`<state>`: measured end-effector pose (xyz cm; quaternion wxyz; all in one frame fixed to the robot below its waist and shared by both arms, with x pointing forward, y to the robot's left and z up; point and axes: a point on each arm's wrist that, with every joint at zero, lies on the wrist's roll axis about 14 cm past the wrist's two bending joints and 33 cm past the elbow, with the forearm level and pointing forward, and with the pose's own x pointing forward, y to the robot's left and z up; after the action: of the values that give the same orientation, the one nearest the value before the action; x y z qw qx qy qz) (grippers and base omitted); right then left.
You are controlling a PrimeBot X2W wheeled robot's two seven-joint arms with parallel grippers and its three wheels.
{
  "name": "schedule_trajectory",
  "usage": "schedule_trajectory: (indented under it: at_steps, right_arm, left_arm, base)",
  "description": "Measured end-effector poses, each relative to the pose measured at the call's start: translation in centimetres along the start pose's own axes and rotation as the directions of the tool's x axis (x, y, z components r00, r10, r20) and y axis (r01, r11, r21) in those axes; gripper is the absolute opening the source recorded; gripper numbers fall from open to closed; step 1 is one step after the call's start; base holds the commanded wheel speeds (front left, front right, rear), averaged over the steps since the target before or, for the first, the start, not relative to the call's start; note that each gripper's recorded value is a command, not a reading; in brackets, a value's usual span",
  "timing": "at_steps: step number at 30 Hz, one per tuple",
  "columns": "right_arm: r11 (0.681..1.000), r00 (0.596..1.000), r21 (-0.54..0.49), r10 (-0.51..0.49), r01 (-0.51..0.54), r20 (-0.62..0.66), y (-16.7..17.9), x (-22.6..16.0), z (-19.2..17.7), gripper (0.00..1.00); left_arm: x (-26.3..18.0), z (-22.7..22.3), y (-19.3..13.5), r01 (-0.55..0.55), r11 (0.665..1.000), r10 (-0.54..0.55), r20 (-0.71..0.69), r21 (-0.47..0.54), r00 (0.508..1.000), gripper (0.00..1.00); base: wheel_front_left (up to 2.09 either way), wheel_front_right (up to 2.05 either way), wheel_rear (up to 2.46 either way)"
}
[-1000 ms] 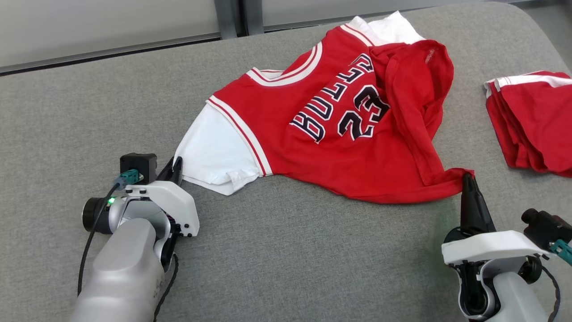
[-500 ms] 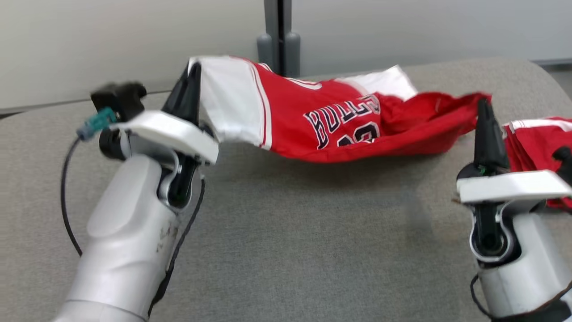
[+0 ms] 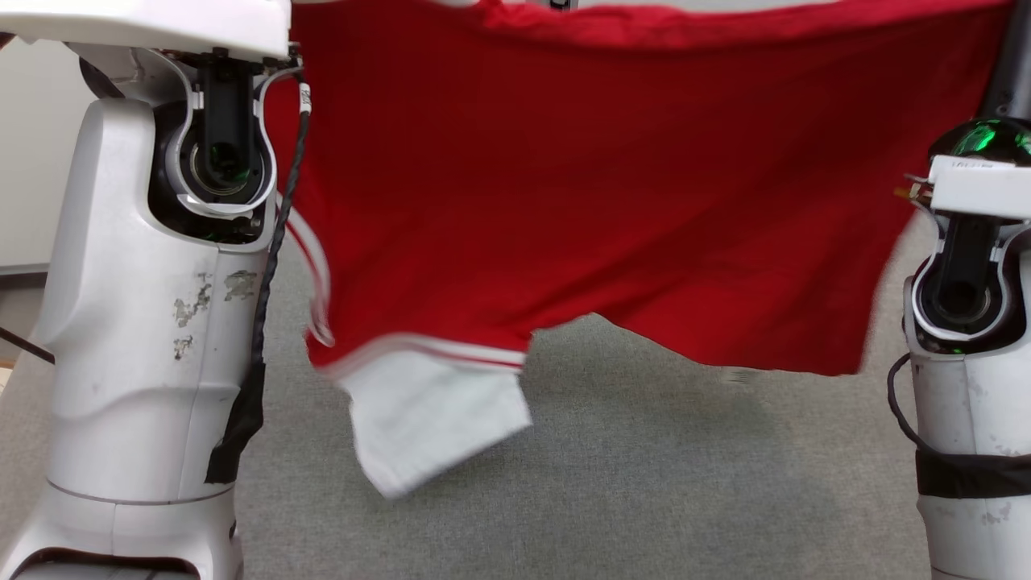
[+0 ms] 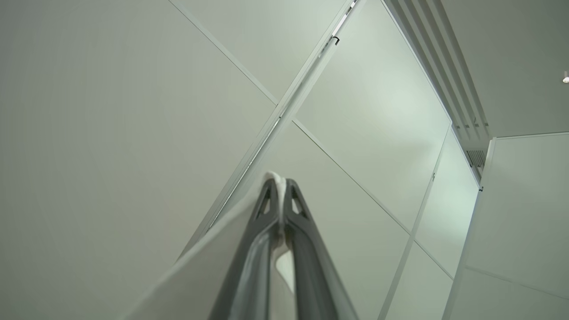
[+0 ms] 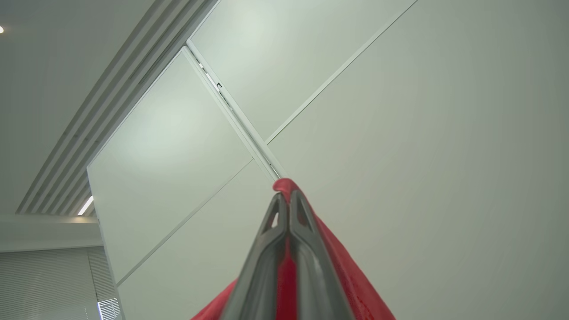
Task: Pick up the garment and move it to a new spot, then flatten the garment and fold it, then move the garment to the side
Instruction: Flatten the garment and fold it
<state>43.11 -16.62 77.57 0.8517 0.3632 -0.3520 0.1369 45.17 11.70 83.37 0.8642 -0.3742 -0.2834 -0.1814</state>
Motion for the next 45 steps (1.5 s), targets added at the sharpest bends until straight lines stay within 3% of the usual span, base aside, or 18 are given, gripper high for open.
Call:
schedule_trajectory:
  at_steps: [3,8,12,16,24,28,36,38,45]
  right_arm:
    - [0.998,0.998,-0.041,0.041,-0.039,0.041,1.5,0.6,1.6,0.0]
    - [0.979,0.993,-0.192,0.088,-0.072,0.077,2.8,0.8,3.4,0.0]
    - [0.969,0.991,-0.24,0.082,-0.053,0.11,2.6,0.8,4.7,0.0]
    - [0.965,0.997,-0.26,0.038,-0.02,0.063,1.3,0.8,4.2,0.0]
    - [0.962,0.98,-0.266,-0.11,0.064,-0.164,-3.4,1.9,-0.8,0.0]
    - [0.964,0.972,-0.261,-0.103,0.045,-0.211,-4.3,7.0,-2.8,0.0]
    - [0.975,0.992,-0.22,-0.065,0.04,-0.108,-7.8,16.3,-5.0,0.0]
    - [0.983,0.993,-0.164,-0.096,0.084,-0.072,-10.1,17.1,-6.4,0.0]
    - [0.986,0.976,-0.061,-0.166,0.158,-0.141,-16.4,15.1,-15.2,0.0]
  left_arm:
    - [-0.3,1.5,-0.9,-0.011,1.0,0.012,0.043,-0.021,0.999,0.0]
    - [-1.4,1.8,-0.9,-0.048,0.995,0.051,0.041,-0.084,0.998,0.0]
    - [-2.0,1.6,-0.8,-0.069,0.991,0.072,0.014,-0.117,0.997,0.0]
    - [-2.3,1.2,-0.2,-0.097,0.987,0.096,-0.01,-0.126,0.995,0.0]
    - [-1.6,-0.8,3.7,-0.225,0.955,0.213,-0.079,-0.192,0.974,0.0]
    - [2.9,-1.8,5.5,-0.258,0.943,0.247,-0.08,-0.21,0.966,0.0]
    - [12.9,-2.3,8.6,-0.201,0.972,0.211,0.073,-0.124,0.975,0.0]
    - [14.3,-3.0,10.5,-0.205,0.971,0.219,0.112,-0.122,0.969,0.0]
    - [14.6,-8.7,18.8,-0.266,0.961,0.272,0.086,-0.073,0.959,0.0]
  base:
    - [0.0,0.0,0.0]
    - [0.0,0.0,0.0]
    - [0.0,0.0,0.0]
    - [0.0,0.0,0.0]
    - [0.0,0.0,0.0]
    - [0.0,0.0,0.0]
    - [0.0,0.0,0.0]
    - [0.0,0.0,0.0]
    - [0.0,0.0,0.0]
